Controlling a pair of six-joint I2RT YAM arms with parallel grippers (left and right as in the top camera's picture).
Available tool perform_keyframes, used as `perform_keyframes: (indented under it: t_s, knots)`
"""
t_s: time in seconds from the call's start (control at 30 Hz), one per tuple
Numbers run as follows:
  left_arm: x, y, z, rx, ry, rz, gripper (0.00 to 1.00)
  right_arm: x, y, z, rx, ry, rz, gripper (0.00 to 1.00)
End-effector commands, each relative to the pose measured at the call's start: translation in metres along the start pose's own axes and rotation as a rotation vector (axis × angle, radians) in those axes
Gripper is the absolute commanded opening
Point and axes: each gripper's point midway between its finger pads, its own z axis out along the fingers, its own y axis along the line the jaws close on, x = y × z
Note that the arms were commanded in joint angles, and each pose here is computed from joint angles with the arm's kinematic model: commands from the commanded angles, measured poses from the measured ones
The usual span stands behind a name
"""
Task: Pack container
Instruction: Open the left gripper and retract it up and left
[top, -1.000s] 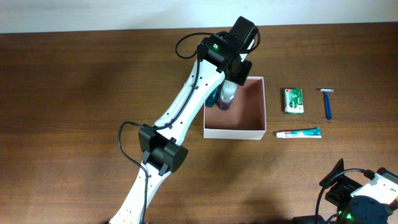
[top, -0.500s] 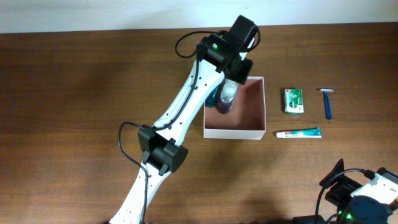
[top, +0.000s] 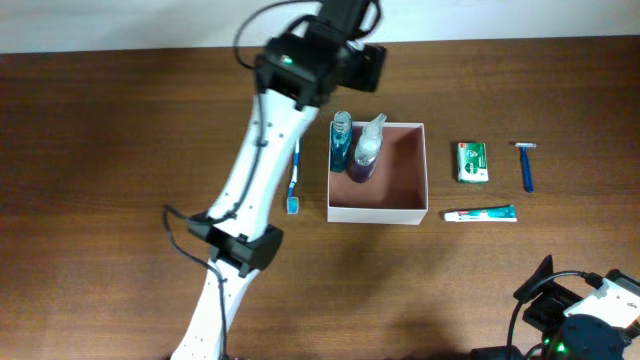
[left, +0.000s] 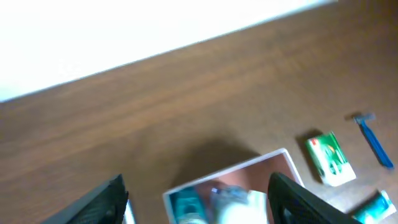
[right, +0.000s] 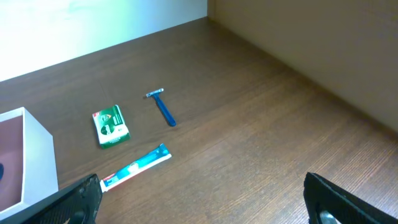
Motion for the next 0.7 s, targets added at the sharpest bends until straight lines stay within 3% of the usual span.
perform_keyframes:
  t_s: [0.0, 0.07, 0.1, 0.27, 0.53, 0.67]
  knots:
    - [-0.038, 0.035, -0.067, -0.068, -0.152, -0.038, 0.77, -0.005, 0.0, -0.004, -0.011, -0.018, 0.014, 0.99]
    - [-0.048, 0.061, -0.092, -0.141, -0.2, -0.067, 0.87, -0.005, 0.0, -0.004, -0.011, -0.018, 0.015, 0.99]
    - [-0.05, 0.074, -0.103, -0.182, -0.215, -0.08, 0.98, -0.005, 0.0, -0.004, -0.011, -0.018, 0.014, 0.99]
    - [-0.041, 0.155, -0.152, -0.445, -0.222, -0.161, 0.99, -0.005, 0.0, -0.004, -0.011, -0.018, 0.015, 0.99]
    - [0.005, 0.25, -0.17, -0.605, -0.141, -0.496, 0.99, -0.005, 0.0, -0.004, -0.011, -0.018, 0.014, 0.99]
    - [0.018, 0.281, -0.179, -0.651, -0.127, -0.555, 0.99, -0.005, 0.0, -0.004, -0.011, -0.018, 0.013, 0.99]
